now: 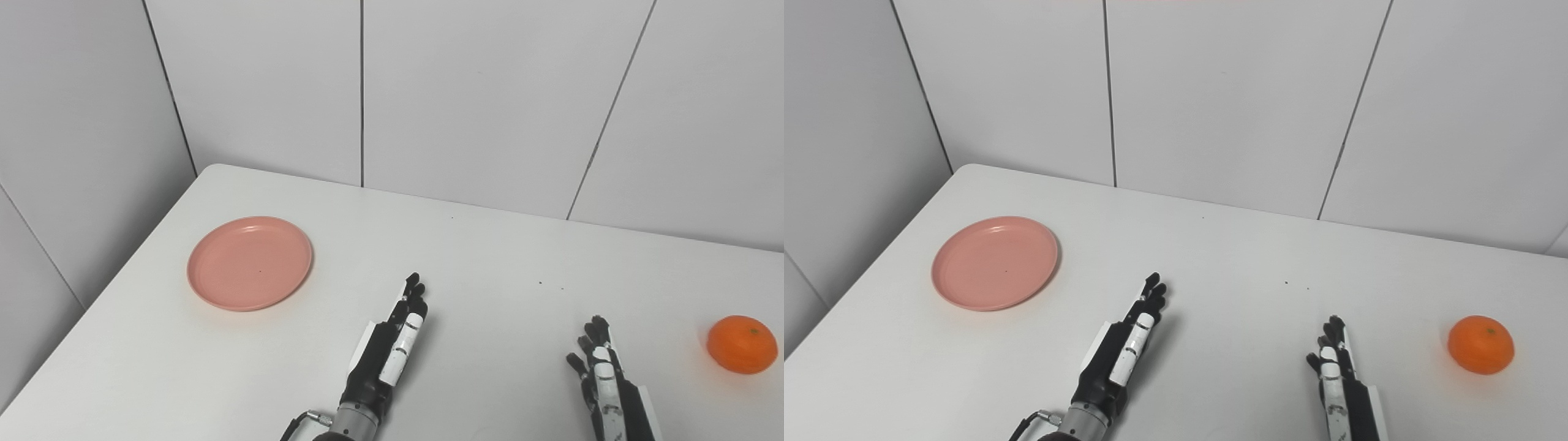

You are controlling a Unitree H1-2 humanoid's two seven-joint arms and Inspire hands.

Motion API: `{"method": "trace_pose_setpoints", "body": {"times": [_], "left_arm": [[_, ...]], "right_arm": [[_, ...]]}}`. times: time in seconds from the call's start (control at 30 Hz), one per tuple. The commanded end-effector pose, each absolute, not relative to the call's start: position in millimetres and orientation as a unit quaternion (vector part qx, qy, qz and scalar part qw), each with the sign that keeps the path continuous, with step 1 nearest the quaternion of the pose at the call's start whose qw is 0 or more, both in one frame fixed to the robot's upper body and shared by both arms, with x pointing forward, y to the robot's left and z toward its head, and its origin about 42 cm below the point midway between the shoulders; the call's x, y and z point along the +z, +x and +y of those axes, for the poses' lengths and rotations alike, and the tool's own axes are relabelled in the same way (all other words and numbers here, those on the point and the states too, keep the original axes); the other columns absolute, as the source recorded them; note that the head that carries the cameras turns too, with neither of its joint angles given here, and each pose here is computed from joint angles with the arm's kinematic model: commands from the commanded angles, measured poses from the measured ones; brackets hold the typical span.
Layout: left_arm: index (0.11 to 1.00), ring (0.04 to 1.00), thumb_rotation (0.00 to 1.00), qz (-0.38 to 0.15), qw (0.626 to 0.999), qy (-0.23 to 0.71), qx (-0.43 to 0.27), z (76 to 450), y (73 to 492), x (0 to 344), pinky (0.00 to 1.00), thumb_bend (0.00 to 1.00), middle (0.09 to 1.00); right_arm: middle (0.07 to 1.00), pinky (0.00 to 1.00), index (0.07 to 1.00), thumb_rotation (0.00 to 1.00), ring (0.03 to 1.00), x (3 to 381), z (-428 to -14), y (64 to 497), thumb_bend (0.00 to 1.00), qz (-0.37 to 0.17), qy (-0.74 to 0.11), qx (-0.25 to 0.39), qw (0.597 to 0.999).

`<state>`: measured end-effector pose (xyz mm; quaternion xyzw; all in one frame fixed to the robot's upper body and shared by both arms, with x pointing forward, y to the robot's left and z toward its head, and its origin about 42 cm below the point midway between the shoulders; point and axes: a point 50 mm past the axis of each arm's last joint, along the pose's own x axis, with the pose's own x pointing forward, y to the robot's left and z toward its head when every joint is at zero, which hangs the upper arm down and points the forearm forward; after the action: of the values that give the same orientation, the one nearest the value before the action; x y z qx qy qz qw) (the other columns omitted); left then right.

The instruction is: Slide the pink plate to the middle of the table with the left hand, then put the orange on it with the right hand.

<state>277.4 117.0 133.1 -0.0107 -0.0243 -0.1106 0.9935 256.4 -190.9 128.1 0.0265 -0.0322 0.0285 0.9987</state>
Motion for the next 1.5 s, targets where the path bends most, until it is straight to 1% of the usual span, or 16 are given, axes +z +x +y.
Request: {"method": "trace_pose_setpoints", "body": {"times": [0.0,0.27,0.5,0.8,1.03,1.13,1.27,1.47], "left_arm": [[0.988,0.996,1.00,-0.057,0.989,-0.017,-0.132,113,285,153,1.00,0.41,0.999],[0.993,0.999,1.00,-0.072,0.988,-0.023,-0.133,122,291,170,1.00,0.42,1.000],[0.994,1.000,1.00,-0.099,0.986,-0.019,-0.136,132,297,188,1.00,0.43,1.000],[0.971,0.973,1.00,-0.126,0.985,-0.013,-0.115,154,304,211,0.97,0.46,0.989],[0.969,0.977,1.00,-0.138,0.985,-0.018,-0.101,177,310,230,0.98,0.47,0.986],[0.959,0.955,1.00,-0.142,0.986,-0.019,-0.089,189,314,241,0.97,0.46,0.970],[0.956,0.954,1.00,-0.145,0.986,-0.016,-0.081,204,320,249,0.98,0.46,0.967],[0.950,0.950,1.00,-0.149,0.987,-0.005,-0.068,223,331,257,0.96,0.44,0.963]], "right_arm": [[1.000,1.00,1.000,1.00,1.000,134,-193,258,0.34,-0.053,0.025,0.027,0.998],[1.000,1.00,1.000,1.00,1.000,134,-192,259,0.33,-0.053,0.024,0.027,0.998],[1.000,1.00,1.000,1.00,1.000,135,-192,260,0.32,-0.055,0.025,0.027,0.998],[1.000,1.00,1.000,1.00,1.000,134,-192,261,0.31,-0.055,0.022,0.025,0.998],[1.000,1.00,1.000,1.00,1.000,134,-191,263,0.31,-0.054,0.020,0.025,0.998],[1.000,1.00,1.000,1.00,1.000,134,-191,263,0.32,-0.052,0.018,0.026,0.998],[1.000,1.00,1.000,1.00,1.000,134,-191,263,0.31,-0.052,0.021,0.026,0.998],[1.000,1.00,1.000,1.00,1.000,133,-192,263,0.31,-0.052,0.022,0.025,0.998]]}}
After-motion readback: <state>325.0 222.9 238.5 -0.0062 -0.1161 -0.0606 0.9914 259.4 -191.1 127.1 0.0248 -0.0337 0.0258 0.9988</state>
